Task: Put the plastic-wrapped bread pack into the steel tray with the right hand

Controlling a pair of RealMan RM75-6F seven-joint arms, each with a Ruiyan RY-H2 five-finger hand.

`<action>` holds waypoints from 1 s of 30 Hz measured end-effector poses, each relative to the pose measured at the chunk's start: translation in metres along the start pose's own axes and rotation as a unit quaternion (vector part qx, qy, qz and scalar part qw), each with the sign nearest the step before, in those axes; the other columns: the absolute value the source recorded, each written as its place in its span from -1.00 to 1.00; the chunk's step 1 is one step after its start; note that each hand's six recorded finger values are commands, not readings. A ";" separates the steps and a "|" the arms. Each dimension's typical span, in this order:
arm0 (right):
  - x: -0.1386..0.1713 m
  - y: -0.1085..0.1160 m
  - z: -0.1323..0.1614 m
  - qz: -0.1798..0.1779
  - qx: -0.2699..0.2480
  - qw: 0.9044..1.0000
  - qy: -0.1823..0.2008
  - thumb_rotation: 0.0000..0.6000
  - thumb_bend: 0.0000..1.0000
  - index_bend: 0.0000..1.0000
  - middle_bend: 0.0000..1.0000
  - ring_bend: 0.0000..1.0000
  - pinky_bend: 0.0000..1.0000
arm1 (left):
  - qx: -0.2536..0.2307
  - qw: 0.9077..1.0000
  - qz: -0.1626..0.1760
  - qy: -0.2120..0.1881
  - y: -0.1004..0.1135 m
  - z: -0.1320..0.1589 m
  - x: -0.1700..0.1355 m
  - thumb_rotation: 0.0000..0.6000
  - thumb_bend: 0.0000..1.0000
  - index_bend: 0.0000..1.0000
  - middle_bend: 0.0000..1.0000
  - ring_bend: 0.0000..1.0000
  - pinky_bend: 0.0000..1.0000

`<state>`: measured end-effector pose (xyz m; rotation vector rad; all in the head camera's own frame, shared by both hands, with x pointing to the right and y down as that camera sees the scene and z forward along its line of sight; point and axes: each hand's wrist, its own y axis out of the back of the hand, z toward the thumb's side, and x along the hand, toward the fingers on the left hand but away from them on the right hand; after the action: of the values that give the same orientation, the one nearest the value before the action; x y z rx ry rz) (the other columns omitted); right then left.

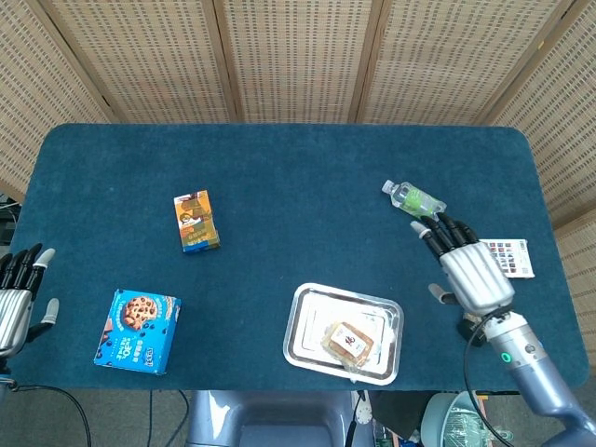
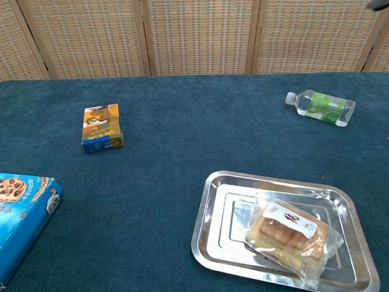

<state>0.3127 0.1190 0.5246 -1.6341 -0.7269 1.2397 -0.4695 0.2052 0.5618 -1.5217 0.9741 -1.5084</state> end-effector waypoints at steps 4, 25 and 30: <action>0.019 0.007 -0.030 -0.015 -0.007 0.999 -0.036 1.00 -0.56 -0.91 -0.88 -0.94 -0.72 | 0.002 1.000 -0.004 -0.001 -0.002 0.001 0.001 1.00 -0.01 -1.00 -1.00 -1.00 -1.00; 0.122 -0.015 -0.107 -0.055 -0.011 0.986 -0.157 1.00 -0.56 -0.90 -0.88 -0.94 -0.83 | 0.009 1.000 -0.012 -0.005 -0.006 0.006 0.007 1.00 -0.01 -1.00 -1.00 -1.00 -1.00; 0.129 -0.021 -0.110 -0.053 -0.012 0.985 -0.165 1.00 -0.56 -0.90 -0.88 -0.94 -0.83 | 0.010 1.000 -0.008 -0.010 -0.004 0.008 0.005 1.00 -0.01 -1.00 -1.00 -1.00 -1.00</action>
<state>0.4585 0.2031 0.4991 -1.4032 -1.0233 1.4448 -0.4615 0.2020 0.5676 -1.5300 0.9358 -1.5068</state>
